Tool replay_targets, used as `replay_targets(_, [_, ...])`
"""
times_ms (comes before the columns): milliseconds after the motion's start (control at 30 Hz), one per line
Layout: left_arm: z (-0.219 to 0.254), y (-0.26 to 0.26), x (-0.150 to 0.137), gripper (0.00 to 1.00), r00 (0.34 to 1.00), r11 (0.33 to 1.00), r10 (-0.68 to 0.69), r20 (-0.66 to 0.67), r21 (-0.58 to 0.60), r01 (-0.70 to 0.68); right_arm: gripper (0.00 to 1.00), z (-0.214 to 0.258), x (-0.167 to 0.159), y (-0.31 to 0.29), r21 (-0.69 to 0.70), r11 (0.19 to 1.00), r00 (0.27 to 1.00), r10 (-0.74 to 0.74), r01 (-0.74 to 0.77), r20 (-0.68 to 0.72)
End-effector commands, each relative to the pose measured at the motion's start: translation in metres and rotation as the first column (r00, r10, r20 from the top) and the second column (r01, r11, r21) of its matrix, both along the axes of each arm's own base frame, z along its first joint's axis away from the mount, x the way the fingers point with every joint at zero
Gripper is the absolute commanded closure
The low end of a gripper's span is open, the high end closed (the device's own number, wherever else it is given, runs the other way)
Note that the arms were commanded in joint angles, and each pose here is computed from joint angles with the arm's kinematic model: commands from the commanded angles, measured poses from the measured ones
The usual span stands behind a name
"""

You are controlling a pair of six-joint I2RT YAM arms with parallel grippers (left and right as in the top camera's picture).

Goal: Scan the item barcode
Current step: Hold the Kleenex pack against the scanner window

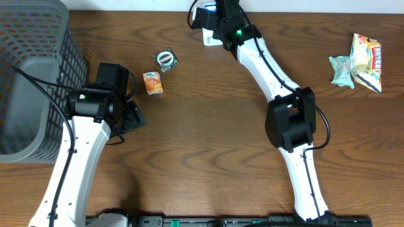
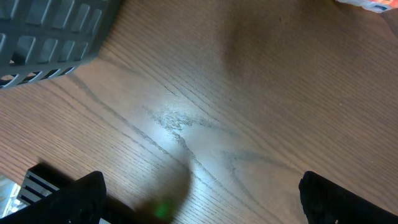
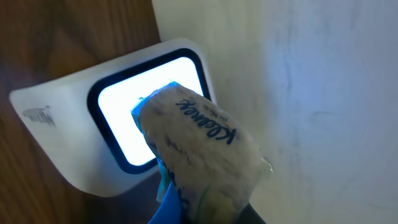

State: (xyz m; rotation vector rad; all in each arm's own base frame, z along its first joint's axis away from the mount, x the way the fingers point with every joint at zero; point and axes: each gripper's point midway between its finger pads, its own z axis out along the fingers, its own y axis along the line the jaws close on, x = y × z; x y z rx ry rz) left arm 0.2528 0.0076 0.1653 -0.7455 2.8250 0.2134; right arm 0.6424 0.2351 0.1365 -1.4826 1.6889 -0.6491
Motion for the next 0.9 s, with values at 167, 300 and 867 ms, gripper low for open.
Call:
replay_targets(167, [-0.001,0.003,-0.001,0.02,1.0,1.0,0.01,-0.006,0.009,-0.01,0.99,0.001,0.008,-0.002,-0.049,0.999,0.998,-0.017,0.02,0.055])
replay_targets(300, [-0.001,0.003,-0.001,0.02,1.0,1.0,0.01,-0.005,0.009,-0.01,0.99,-0.005,0.012,0.001,-0.06,0.997,0.996,-0.039,0.044,0.082])
replay_targets(867, [-0.001,0.003,-0.001,0.02,1.0,1.0,0.01,-0.005,0.009,-0.01,0.99,-0.002,0.015,-0.002,-0.024,0.994,0.989,-0.107,0.11,0.106])
